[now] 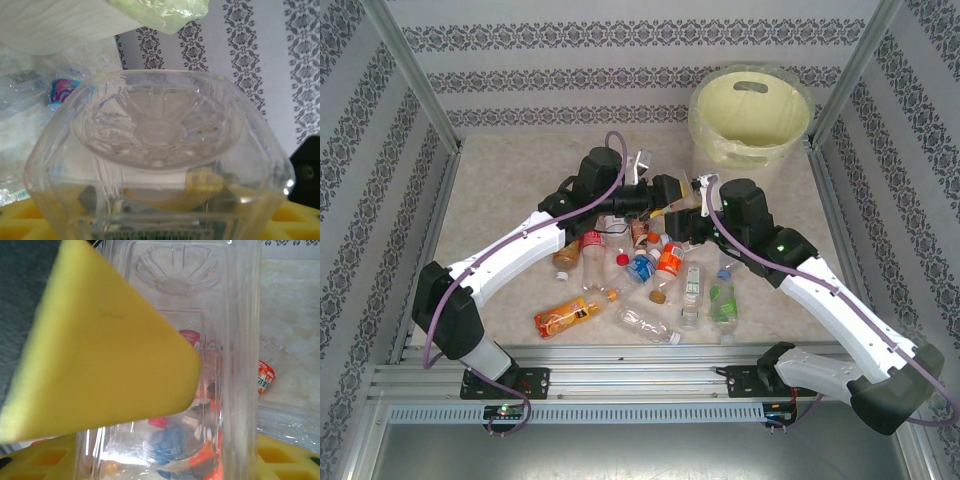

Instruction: Put the plastic bottles in the bin

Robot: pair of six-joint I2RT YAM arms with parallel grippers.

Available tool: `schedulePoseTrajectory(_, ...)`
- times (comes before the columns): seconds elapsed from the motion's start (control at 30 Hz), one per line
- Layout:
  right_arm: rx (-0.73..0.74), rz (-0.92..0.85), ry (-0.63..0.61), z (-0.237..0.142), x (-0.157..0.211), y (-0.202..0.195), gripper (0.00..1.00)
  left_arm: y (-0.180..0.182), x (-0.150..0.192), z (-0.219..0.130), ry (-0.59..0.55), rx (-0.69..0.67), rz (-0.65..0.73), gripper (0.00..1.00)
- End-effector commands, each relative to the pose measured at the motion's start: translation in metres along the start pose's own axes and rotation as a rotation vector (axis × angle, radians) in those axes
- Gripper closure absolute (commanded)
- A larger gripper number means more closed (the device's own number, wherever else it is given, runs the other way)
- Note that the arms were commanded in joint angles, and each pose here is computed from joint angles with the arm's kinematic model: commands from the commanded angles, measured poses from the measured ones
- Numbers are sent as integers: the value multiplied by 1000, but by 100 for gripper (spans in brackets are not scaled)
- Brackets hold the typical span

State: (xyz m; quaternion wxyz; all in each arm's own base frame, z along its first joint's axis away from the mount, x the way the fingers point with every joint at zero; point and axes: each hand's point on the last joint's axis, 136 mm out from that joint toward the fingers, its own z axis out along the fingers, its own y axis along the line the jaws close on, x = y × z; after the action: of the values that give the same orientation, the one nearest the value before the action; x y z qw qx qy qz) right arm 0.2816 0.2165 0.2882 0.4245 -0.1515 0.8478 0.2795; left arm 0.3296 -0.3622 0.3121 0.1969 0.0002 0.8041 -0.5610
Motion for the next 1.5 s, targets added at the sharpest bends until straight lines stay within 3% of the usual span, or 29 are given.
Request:
schedulePoseTrajectory(0.0,18,-5,-60,-12,-14,-2,44,-12,-11,-6,-23,62,14,10)
schedulePoseTrajectory(0.03,27,-4,-62,-14,-13,-4,44,-19,-15,-8,-33,91,11,1)
schedulePoseTrajectory(0.13,53,6,-71,-21,-11,-10,45,-37,-29,-17,-68,184,6,0)
schedulePoseTrajectory(0.37,126,36,-111,-42,-14,-28,45,-50,-46,-39,-96,209,105,0)
schedulePoseTrajectory(0.53,188,53,-155,-58,-28,-43,45,-70,-45,-62,-74,264,278,0)
schedulePoseTrajectory(0.67,225,53,-205,-72,-48,-52,45,-70,-34,-76,-41,196,463,0)
schedulePoseTrajectory(0.87,270,41,-257,-85,-84,-62,45,-56,-23,-89,-51,95,626,0)
schedulePoseTrajectory(1.27,359,36,-299,-90,-158,-94,46,-28,-13,-110,-193,16,728,0)
schedulePoseTrajectory(1.47,400,49,-275,-79,-182,-119,46,-31,-6,-117,-205,36,748,0)
